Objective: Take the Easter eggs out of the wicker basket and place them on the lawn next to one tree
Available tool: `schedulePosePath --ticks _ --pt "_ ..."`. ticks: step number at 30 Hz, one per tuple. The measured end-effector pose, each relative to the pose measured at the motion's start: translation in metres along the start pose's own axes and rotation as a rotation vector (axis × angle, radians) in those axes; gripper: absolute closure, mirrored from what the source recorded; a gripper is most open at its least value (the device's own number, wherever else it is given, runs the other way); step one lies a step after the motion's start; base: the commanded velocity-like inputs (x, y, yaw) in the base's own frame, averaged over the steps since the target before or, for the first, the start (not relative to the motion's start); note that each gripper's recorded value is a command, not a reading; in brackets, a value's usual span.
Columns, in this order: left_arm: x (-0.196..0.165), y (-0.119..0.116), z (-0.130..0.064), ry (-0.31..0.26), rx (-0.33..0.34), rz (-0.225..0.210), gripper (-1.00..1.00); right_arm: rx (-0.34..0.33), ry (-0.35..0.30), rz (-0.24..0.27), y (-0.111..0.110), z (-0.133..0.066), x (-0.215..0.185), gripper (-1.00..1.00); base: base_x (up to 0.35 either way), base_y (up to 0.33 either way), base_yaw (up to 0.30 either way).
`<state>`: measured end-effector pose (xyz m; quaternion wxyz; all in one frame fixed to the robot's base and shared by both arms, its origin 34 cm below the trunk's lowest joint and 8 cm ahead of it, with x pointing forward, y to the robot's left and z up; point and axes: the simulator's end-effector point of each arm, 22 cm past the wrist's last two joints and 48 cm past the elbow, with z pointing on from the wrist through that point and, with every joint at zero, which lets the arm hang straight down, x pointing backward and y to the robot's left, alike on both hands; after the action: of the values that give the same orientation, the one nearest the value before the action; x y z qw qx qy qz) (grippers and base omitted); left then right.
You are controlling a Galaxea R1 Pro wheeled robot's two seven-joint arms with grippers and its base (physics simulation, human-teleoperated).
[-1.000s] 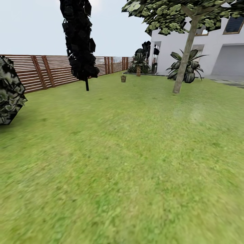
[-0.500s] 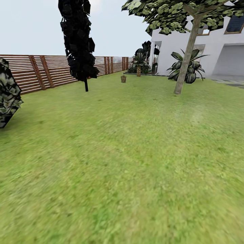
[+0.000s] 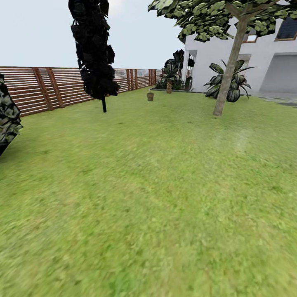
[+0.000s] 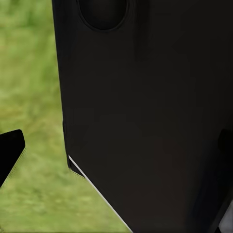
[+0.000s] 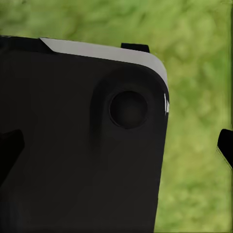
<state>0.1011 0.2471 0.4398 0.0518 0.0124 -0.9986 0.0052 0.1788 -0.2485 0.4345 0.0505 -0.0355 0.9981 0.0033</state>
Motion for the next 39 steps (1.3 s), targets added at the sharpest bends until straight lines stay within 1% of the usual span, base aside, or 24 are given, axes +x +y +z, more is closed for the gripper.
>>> schedulePosePath --ticks 39 --pt "0.0000 0.0000 0.0000 0.000 0.000 0.000 -1.00 -0.002 0.001 0.001 0.0014 0.0000 0.0001 -1.00 0.339 0.000 0.000"
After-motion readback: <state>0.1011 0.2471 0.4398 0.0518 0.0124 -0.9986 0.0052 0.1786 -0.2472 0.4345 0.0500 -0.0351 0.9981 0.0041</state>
